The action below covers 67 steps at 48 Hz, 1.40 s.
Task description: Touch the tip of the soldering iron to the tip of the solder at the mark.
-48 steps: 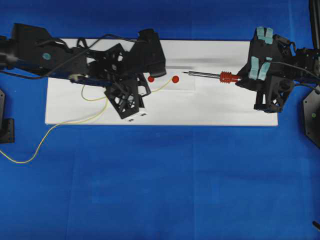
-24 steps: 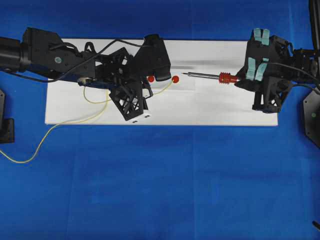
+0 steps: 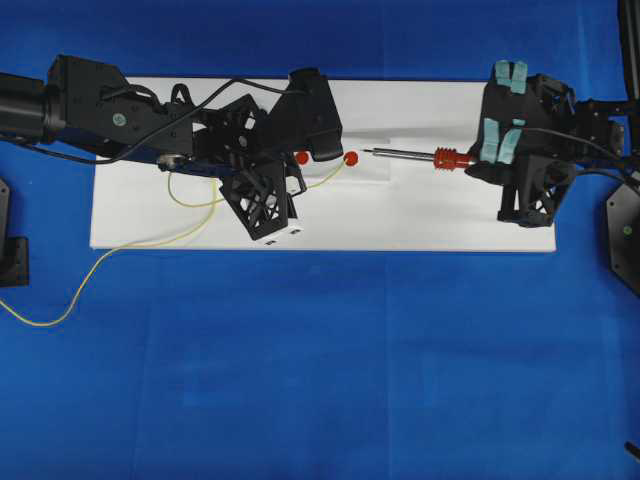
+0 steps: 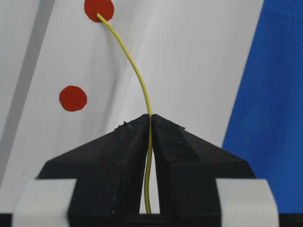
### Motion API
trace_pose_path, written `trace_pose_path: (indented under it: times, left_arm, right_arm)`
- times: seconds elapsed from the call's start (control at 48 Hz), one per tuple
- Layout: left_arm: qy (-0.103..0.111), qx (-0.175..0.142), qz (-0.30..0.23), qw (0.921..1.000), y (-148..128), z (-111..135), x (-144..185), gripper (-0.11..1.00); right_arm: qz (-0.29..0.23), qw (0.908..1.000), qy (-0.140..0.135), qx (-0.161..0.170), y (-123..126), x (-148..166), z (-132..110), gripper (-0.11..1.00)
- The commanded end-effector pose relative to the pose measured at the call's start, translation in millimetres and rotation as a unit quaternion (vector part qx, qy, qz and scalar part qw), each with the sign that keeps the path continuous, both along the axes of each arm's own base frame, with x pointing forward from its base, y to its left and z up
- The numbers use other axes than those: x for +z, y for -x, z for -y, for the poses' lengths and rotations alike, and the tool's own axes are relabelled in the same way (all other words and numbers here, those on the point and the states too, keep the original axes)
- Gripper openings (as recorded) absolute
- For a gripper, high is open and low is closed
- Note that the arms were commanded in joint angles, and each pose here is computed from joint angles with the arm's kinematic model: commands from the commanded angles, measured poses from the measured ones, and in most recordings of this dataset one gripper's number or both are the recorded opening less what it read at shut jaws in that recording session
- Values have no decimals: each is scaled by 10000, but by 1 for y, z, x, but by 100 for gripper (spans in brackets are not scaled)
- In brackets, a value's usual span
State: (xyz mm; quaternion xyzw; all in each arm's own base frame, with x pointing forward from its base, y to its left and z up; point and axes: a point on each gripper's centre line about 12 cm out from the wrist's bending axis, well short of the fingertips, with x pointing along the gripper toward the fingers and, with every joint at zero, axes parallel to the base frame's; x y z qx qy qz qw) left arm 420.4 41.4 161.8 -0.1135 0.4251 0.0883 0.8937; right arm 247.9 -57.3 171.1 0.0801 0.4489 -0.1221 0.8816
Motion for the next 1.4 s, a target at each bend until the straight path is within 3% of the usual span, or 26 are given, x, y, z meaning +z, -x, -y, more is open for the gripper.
trace_pose_path:
  times: [0.0,0.501,1.376]
  left_arm:
    - [-23,4,167,9999,-4,-1,11,3]
    - [-17,2,160,9999,-4,0,11,3]
    - [-20,4,137,9999,-3,-1,10,3]
  right_arm:
    - [141,9999,39,-12,-9,8,3,6]
    - [-226,9997,-45,-9,-27,-13,7,6]
    - [-377,9993,-71,-21,-29,-8,8,6]
